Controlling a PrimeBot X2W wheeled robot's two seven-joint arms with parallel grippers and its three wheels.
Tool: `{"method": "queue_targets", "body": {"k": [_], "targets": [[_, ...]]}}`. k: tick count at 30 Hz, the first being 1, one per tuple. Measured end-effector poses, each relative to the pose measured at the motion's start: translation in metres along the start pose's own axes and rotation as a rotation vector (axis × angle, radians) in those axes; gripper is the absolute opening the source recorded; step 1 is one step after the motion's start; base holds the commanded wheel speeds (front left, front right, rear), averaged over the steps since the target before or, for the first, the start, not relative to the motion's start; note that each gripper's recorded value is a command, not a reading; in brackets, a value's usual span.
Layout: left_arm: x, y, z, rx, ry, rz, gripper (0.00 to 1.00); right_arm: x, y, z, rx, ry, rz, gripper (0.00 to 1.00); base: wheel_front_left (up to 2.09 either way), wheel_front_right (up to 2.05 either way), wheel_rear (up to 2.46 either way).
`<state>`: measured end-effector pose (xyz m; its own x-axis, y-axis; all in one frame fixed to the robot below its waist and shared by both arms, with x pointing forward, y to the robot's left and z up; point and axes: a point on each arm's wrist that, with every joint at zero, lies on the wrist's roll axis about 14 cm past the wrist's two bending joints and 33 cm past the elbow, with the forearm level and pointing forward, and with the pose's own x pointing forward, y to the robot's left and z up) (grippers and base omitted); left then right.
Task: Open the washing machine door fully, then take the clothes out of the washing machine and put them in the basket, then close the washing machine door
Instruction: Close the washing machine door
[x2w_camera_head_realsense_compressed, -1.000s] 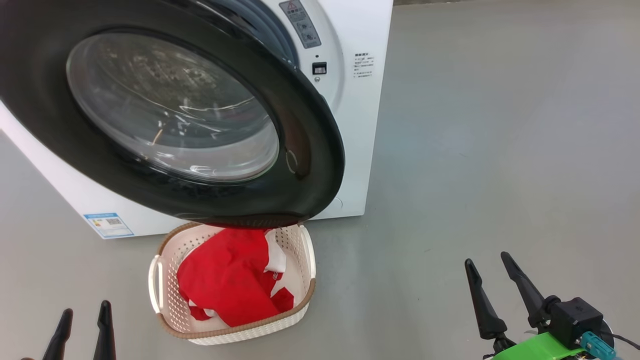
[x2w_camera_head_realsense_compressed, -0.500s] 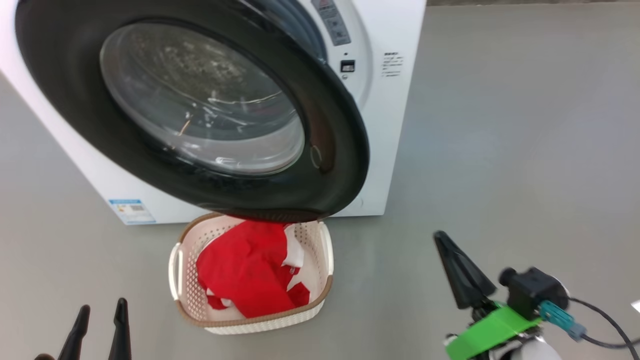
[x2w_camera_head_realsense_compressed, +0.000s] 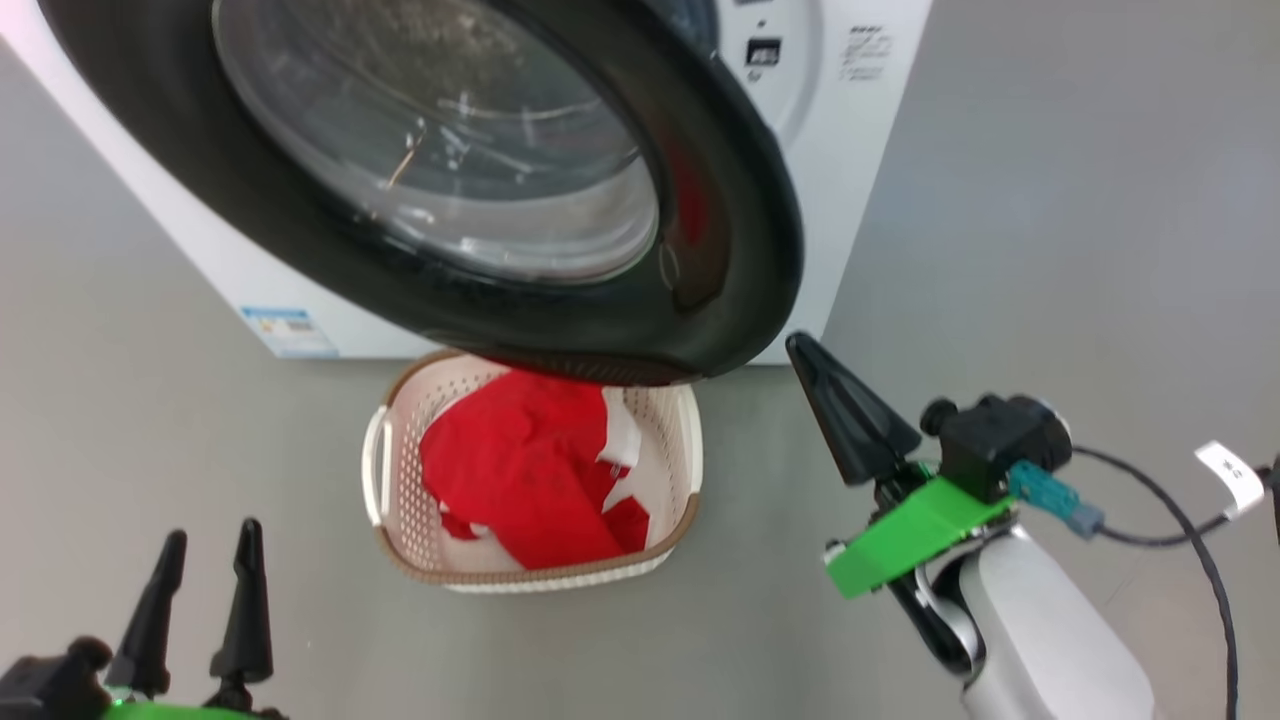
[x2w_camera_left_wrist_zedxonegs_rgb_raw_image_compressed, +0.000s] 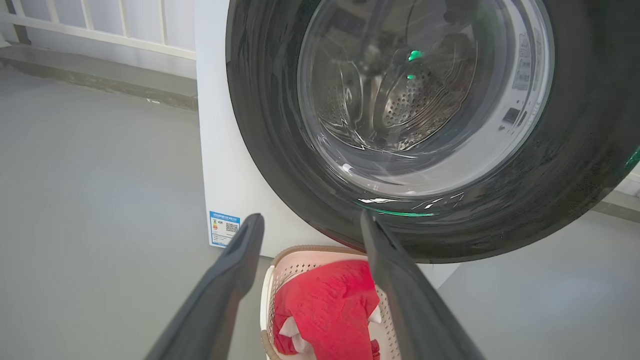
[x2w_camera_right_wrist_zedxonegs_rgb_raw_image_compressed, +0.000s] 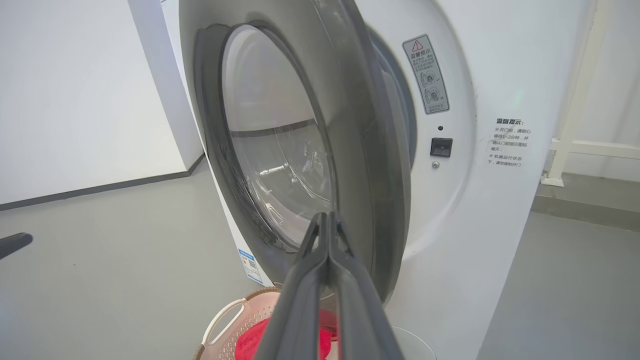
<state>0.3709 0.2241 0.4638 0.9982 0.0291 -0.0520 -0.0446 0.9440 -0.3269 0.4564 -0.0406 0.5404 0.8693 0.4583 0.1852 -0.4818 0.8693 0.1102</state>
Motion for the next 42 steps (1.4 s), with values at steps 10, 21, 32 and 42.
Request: {"method": "queue_targets", "body": {"k": [10,21,32,42], "targets": [[0.017,0.009,-0.005,-0.018,0.011,0.027,1.0,0.044,-0.011,-0.015,0.016,0.007,0.01,0.0,0.0,0.0,0.0],[0.035,0.016,-0.007,-0.005,0.016,0.029,1.0,0.076,-0.032,-0.025,0.035,-0.01,-0.024,0.0,0.0,0.0,0.0],[0.057,0.02,-0.005,-0.013,0.001,0.028,1.0,0.121,-0.055,-0.021,0.027,-0.084,-0.043,0.0,0.0,0.0,0.0],[0.07,0.026,-0.012,0.001,0.015,0.036,1.0,0.155,-0.079,-0.015,0.046,-0.172,-0.092,0.0,0.0,0.0,0.0]]}}
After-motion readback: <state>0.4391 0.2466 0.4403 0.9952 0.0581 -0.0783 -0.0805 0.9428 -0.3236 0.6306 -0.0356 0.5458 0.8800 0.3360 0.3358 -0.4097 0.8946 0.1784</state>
